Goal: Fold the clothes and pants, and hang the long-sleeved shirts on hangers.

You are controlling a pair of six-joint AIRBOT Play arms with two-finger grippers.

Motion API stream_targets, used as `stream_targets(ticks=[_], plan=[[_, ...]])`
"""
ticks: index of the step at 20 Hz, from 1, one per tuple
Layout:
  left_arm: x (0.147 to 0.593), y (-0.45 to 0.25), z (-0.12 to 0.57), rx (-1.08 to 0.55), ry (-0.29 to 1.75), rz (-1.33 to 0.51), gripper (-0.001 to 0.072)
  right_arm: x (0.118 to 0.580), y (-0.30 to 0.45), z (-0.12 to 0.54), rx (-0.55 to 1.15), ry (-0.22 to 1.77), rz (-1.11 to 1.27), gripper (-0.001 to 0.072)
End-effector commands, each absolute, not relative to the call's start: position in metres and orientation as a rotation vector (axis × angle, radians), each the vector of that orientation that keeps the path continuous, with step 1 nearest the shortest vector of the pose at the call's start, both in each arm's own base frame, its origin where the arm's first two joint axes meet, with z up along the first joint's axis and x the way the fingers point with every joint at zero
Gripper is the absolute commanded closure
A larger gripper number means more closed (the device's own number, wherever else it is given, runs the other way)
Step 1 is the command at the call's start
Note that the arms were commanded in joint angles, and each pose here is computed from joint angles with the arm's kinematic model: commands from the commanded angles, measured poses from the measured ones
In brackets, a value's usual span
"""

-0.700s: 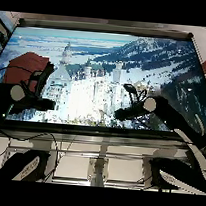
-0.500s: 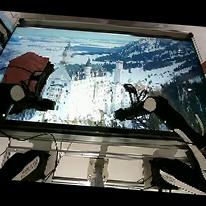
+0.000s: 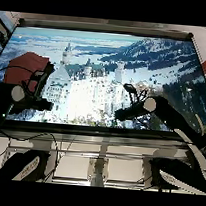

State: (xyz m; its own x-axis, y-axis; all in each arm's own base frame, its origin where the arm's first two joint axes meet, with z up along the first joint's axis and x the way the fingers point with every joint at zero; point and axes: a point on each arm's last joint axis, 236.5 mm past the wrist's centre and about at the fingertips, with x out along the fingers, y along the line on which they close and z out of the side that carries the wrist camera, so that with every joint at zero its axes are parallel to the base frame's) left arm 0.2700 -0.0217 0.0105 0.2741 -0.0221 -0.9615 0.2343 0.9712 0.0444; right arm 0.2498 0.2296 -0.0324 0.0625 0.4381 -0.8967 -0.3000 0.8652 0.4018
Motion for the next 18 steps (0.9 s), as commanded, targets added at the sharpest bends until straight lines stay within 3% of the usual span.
stream_targets(ticks=[1,10,12,13,14,15,18], plan=[[0.273,-0.006,0.011,0.296,1.276,-0.162,0.0676,0.251,0.230,-0.032,0.121,1.398,0.559,0.0478],[0.280,-0.008,0.013,0.295,1.242,-0.163,0.0675,0.254,0.231,-0.032,0.125,1.383,0.558,0.0478],[0.309,0.000,0.024,0.346,1.119,-0.132,0.0670,0.254,0.231,-0.032,0.125,1.383,0.558,0.0478],[0.329,0.007,0.032,0.392,1.037,-0.108,0.0548,0.254,0.231,-0.032,0.125,1.383,0.558,0.0478],[0.346,0.015,0.038,0.455,0.977,-0.083,0.0242,0.254,0.231,-0.032,0.125,1.383,0.558,0.0478],[0.358,0.026,0.039,0.514,0.949,-0.055,0.0158,0.254,0.231,-0.032,0.125,1.383,0.558,0.0478],[0.367,0.059,0.008,0.616,1.043,0.021,0.0157,0.254,0.231,-0.032,0.125,1.383,0.558,0.0478]])
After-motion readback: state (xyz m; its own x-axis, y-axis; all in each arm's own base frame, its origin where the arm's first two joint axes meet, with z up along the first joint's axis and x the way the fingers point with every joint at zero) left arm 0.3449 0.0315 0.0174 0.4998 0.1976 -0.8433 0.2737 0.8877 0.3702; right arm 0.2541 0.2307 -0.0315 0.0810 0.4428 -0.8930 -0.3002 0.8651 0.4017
